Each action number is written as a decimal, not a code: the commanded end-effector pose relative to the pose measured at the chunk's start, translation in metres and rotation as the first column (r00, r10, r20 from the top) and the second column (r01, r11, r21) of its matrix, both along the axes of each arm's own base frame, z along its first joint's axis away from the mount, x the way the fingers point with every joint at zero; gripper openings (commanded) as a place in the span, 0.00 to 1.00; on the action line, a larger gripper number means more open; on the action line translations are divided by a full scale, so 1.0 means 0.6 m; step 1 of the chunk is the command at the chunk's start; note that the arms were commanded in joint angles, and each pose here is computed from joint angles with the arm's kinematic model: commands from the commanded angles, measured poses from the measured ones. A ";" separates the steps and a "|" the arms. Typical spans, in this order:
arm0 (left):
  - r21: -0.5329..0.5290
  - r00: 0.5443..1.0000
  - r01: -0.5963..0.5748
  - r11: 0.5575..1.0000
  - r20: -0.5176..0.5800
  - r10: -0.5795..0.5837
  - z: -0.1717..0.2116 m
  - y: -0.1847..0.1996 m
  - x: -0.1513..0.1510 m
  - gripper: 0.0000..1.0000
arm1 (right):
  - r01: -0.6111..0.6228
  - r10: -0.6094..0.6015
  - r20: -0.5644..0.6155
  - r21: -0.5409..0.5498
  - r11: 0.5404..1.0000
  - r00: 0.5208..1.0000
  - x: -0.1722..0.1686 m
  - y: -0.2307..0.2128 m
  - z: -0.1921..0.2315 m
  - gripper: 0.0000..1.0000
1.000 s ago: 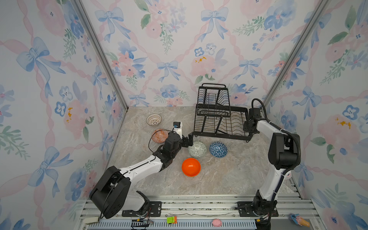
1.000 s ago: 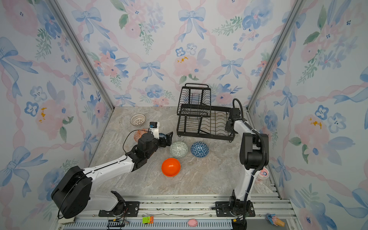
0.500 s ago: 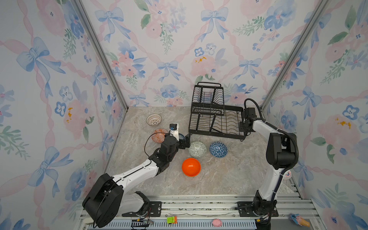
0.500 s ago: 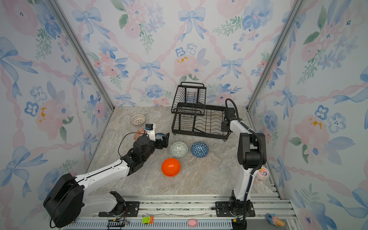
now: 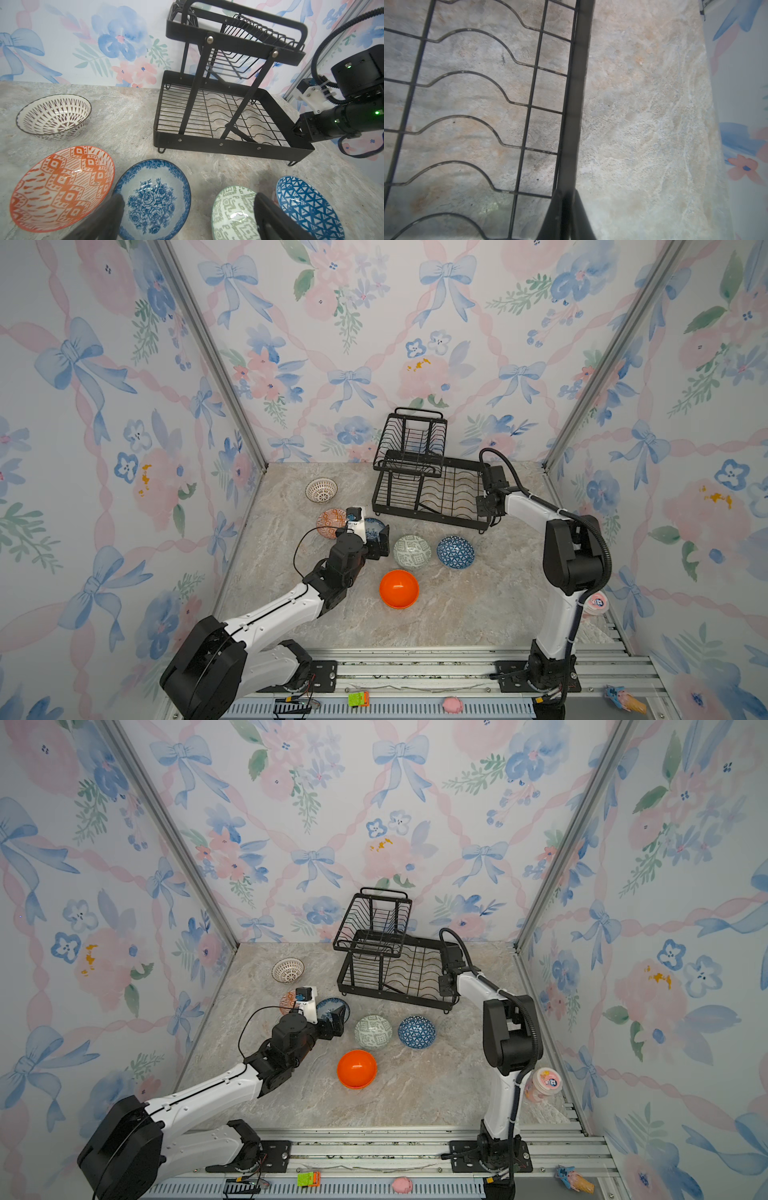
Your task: Load the bowls into the dish rack
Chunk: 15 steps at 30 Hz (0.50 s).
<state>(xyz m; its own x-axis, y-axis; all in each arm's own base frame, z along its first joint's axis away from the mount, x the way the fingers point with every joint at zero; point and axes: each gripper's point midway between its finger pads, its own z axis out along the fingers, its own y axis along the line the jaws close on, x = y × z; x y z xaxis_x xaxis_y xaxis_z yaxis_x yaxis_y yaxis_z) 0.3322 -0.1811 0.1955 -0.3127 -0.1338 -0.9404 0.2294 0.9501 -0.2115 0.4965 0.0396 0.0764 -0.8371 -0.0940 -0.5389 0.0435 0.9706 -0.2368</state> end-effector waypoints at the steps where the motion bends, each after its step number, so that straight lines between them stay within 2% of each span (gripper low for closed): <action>1: -0.019 1.000 -0.030 0.999 -0.005 0.030 0.000 0.017 -0.005 0.98 | -0.107 0.105 -0.075 -0.021 0.994 0.992 -0.009 0.030 -0.031 0.06; 15: -0.033 0.998 -0.046 0.998 -0.033 0.045 -0.006 0.029 -0.012 0.98 | -0.307 0.305 -0.040 -0.056 0.950 0.951 -0.028 0.096 -0.020 0.00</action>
